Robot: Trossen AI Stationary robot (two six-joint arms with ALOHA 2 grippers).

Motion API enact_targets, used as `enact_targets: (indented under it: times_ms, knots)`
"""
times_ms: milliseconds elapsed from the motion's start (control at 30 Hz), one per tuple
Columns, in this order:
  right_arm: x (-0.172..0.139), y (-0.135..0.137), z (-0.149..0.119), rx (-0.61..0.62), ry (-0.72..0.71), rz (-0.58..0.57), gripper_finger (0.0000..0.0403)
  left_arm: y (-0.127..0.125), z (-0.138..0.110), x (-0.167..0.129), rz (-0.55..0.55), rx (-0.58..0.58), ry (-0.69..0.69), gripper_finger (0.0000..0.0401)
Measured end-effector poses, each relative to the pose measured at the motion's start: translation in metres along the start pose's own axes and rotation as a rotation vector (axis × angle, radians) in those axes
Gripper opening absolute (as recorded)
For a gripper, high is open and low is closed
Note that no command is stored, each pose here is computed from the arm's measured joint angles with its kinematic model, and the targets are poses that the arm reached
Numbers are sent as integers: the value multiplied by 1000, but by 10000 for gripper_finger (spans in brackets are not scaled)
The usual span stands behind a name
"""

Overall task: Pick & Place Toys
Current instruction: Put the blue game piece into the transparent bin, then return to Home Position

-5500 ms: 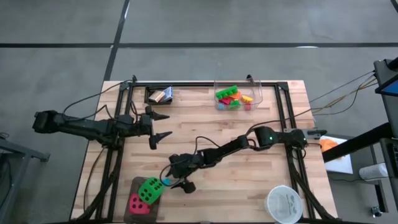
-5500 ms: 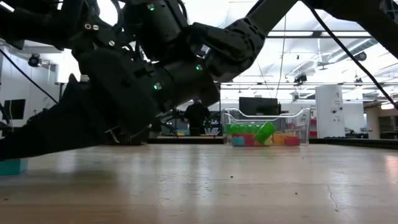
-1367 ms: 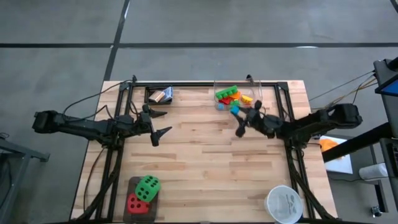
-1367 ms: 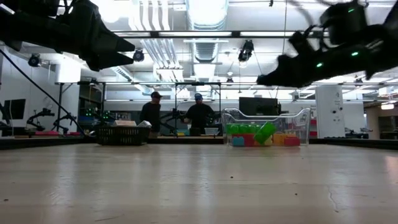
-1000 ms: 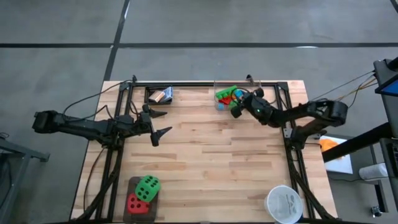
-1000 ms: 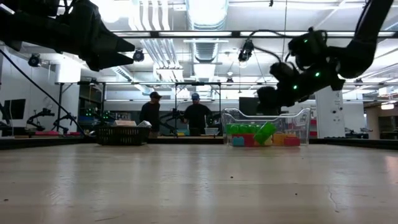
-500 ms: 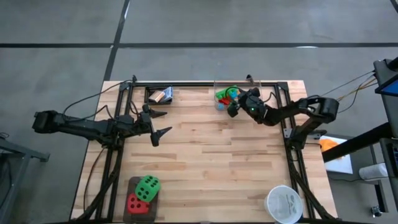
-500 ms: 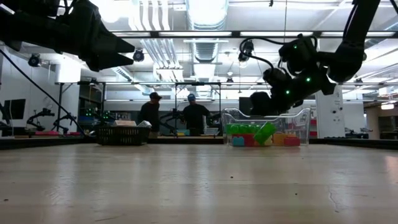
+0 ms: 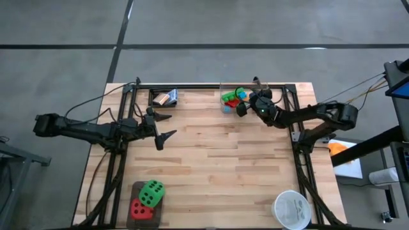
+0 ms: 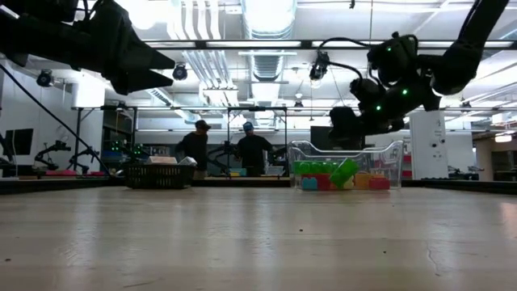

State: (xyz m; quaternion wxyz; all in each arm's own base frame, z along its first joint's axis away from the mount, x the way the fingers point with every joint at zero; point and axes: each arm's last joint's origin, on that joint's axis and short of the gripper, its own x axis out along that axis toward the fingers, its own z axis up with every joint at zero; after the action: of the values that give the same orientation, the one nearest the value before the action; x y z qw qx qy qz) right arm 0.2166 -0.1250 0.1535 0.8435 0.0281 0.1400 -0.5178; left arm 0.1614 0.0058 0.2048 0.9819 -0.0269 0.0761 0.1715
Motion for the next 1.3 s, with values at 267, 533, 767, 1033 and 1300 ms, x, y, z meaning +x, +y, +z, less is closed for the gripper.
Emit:
enact_targets:
  times_ms: [267, 533, 767, 1033, 1300]
  knots:
    - [-10, -7, 13, 74, -3, -3, 390, 0, 0, 0, 1, -13, 0, 362]
    - [5, 1, 27, 42, 140, -37, 391, 0, 0, 0, 3, -17, -3, 362]
    - [11, 11, 28, 8, 151, 5, 391, 0, 1, 0, 0, -18, -6, 362]
    - [11, 12, 28, 13, 136, 28, 391, 0, -3, 0, 2, -2, 31, 362]
    - [10, 14, 37, 9, 67, 45, 391, 1, -8, 0, 8, -13, 75, 362]
